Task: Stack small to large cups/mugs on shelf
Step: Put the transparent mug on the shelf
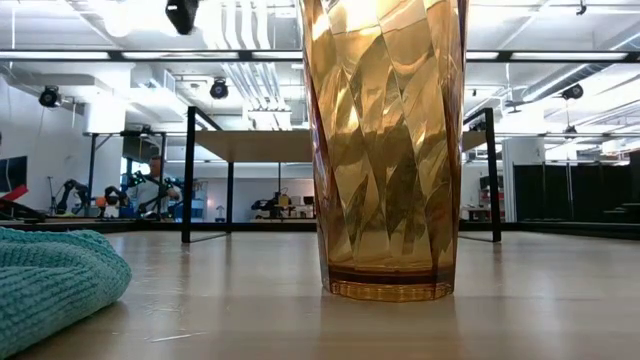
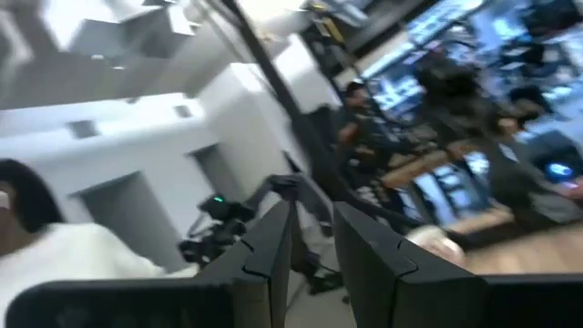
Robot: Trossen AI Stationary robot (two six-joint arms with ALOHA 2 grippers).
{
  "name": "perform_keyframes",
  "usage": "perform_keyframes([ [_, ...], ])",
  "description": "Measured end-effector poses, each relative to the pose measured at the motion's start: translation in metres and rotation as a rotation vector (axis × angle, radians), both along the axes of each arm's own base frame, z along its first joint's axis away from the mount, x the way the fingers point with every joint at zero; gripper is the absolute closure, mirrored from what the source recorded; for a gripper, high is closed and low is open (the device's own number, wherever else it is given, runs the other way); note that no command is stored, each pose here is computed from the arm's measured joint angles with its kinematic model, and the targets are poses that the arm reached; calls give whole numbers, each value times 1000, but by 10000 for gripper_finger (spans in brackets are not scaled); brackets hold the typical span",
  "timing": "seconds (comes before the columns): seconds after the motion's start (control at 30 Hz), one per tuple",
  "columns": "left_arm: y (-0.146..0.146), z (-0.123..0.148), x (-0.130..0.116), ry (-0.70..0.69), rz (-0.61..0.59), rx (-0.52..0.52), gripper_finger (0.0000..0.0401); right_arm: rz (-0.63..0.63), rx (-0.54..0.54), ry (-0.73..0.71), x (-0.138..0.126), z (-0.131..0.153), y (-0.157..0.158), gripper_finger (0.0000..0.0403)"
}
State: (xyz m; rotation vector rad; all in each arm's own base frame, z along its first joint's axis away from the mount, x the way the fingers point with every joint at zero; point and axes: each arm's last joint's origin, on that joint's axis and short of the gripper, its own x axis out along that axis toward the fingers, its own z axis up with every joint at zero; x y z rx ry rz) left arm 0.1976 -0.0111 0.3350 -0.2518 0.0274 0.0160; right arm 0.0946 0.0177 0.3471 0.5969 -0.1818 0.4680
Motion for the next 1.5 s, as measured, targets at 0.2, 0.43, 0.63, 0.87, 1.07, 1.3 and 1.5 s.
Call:
perform_keyframes([
  [0.2,-3,22,39,-54,-1,-4,334,44,2,-88,-3,51,1,321],
  [0.43,-5,31,66,-44,-1,-5,334,195,-179,-140,-3,74,6,321],
  [0.63,-6,40,75,-51,-35,-5,334,238,-118,-96,4,85,7,321],
  [0.87,-7,48,74,-78,-62,-8,334,232,-122,-108,14,102,8,321],
  [1.07,-7,55,66,-105,-104,-9,334,202,-127,-104,33,117,9,321],
  [1.3,-11,63,53,-108,-263,-157,334,228,-99,199,71,107,14,321],
  [1.5,-11,60,34,52,-279,-168,334,257,1,821,89,66,19,321],
])
